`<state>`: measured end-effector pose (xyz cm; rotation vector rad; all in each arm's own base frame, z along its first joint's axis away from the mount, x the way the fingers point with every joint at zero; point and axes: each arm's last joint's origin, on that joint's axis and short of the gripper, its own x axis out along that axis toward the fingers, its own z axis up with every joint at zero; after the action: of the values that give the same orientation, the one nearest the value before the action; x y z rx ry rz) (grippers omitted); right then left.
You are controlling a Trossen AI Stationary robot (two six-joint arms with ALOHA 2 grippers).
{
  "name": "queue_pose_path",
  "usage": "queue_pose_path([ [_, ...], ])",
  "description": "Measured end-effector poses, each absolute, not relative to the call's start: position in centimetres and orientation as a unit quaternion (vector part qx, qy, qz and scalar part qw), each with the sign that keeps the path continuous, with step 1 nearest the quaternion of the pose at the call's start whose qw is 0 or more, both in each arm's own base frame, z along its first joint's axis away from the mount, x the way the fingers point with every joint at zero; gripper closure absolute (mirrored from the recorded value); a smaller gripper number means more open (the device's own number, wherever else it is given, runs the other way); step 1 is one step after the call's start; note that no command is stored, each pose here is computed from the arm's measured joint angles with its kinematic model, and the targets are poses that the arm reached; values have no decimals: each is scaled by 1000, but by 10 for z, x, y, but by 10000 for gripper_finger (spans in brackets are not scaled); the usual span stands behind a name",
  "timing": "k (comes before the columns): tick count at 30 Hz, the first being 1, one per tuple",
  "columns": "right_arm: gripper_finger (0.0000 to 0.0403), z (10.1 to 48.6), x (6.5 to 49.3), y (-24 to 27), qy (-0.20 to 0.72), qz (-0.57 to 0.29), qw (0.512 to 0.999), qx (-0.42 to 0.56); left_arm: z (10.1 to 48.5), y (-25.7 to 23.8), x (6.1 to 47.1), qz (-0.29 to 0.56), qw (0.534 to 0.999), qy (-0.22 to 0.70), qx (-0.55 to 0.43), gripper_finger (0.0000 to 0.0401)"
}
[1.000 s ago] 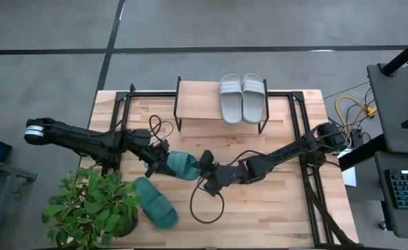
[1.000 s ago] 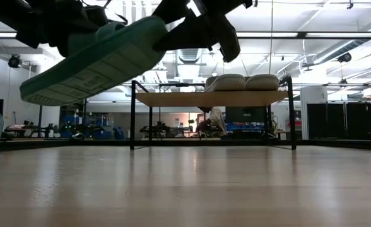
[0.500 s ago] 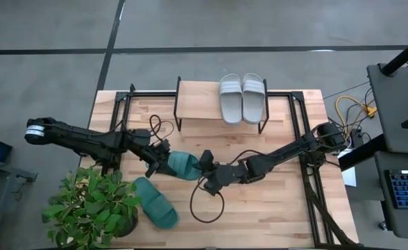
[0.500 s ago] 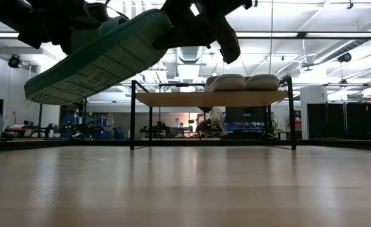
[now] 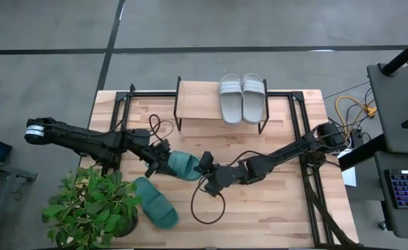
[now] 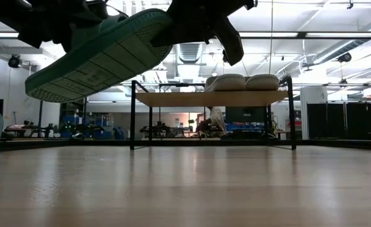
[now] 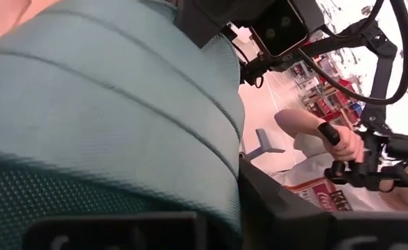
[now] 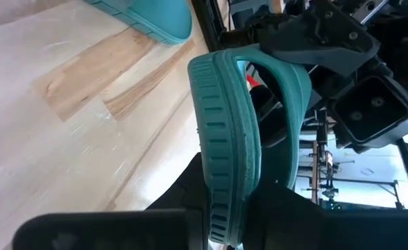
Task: Pick and place slides into the shelf
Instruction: Put the top green slipper on the shelf
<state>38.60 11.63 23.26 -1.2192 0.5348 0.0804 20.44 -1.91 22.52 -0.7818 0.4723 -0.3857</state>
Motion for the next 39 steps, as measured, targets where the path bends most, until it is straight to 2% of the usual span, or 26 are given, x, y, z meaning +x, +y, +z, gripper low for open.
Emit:
queue_pose_path([
  [6, 371, 233, 386, 116, 247, 34, 787, -564, 226, -19, 205, -189, 894, 214, -345, 339],
  [13, 371, 232, 384, 119, 255, 31, 784, -566, 226, -19, 205, -210, 917, 200, -275, 254],
  [19, 371, 230, 378, 126, 276, 14, 768, -578, 226, -18, 204, -209, 917, 202, -273, 201],
  [26, 371, 225, 370, 136, 297, 22, 768, -566, 225, -18, 203, -208, 915, 205, -278, 194],
  [34, 371, 221, 356, 152, 331, -12, 751, -571, 229, -14, 196, -196, 917, 205, -280, 194],
  [39, 371, 221, 349, 156, 342, -42, 758, -554, 238, -8, 190, -154, 944, 162, -242, 194],
])
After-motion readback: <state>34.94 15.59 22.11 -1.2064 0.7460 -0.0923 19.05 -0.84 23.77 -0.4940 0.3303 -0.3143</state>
